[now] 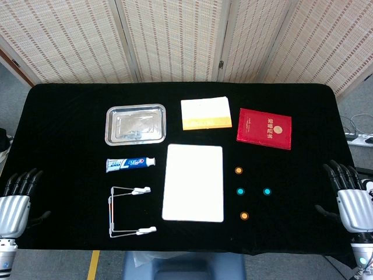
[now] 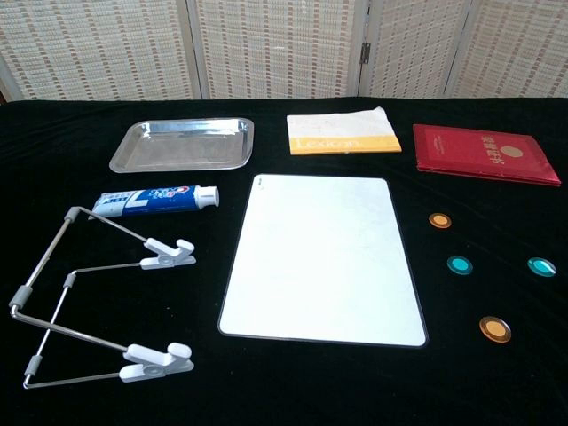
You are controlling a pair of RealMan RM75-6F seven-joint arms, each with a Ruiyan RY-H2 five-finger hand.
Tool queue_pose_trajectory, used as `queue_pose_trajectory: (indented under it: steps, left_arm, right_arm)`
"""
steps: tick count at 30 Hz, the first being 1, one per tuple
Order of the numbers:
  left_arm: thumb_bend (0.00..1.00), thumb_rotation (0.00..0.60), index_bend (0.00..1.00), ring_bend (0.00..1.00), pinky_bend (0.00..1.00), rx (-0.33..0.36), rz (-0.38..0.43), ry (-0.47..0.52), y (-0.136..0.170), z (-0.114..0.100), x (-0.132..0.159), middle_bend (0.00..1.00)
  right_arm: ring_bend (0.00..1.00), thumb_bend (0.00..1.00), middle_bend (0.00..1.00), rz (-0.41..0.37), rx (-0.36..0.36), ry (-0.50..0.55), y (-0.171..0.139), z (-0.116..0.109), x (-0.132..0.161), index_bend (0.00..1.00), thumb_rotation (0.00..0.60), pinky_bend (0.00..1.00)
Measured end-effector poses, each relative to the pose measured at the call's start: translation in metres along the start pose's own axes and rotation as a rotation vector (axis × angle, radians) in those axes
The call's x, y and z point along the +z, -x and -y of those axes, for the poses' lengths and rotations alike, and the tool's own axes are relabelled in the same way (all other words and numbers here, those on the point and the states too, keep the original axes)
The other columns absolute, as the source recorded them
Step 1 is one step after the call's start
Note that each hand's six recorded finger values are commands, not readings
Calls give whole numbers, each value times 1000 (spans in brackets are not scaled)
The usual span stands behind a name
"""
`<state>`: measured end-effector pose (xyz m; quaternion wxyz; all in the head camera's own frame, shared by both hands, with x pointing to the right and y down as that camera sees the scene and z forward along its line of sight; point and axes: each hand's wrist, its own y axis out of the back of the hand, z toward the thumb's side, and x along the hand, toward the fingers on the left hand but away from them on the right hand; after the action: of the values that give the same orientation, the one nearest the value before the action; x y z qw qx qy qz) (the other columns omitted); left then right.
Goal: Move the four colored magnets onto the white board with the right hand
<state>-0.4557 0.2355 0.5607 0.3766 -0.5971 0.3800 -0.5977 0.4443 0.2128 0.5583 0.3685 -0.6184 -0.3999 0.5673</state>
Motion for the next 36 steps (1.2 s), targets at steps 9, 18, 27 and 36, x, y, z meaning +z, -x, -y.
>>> queue_pose_trajectory:
  steps: [9, 18, 27, 36]
  left_arm:
    - [154, 600, 81, 106, 0, 6, 2, 2, 0, -1, 1, 78]
    - [153, 600, 81, 107, 0, 6, 9, 9, 2, -1, 5, 78]
    - [154, 600, 85, 107, 0, 10, 6, 11, 5, -2, 4, 78]
    - [153, 600, 87, 107, 0, 8, -7, 14, 5, -1, -1, 78]
  right_arm:
    - [36, 171, 51, -11, 12, 10, 2, 1, 1, 0, 600, 0]
    - [40, 189, 51, -63, 65, 19, 9, 15, 15, 82, 600, 0]
    - [30, 274, 36, -197, 177, 24, 35, 51, 58, 314, 600, 0]
    - [22, 294, 47, -304, 284, 0, 62, 94, 102, 373, 600, 0]
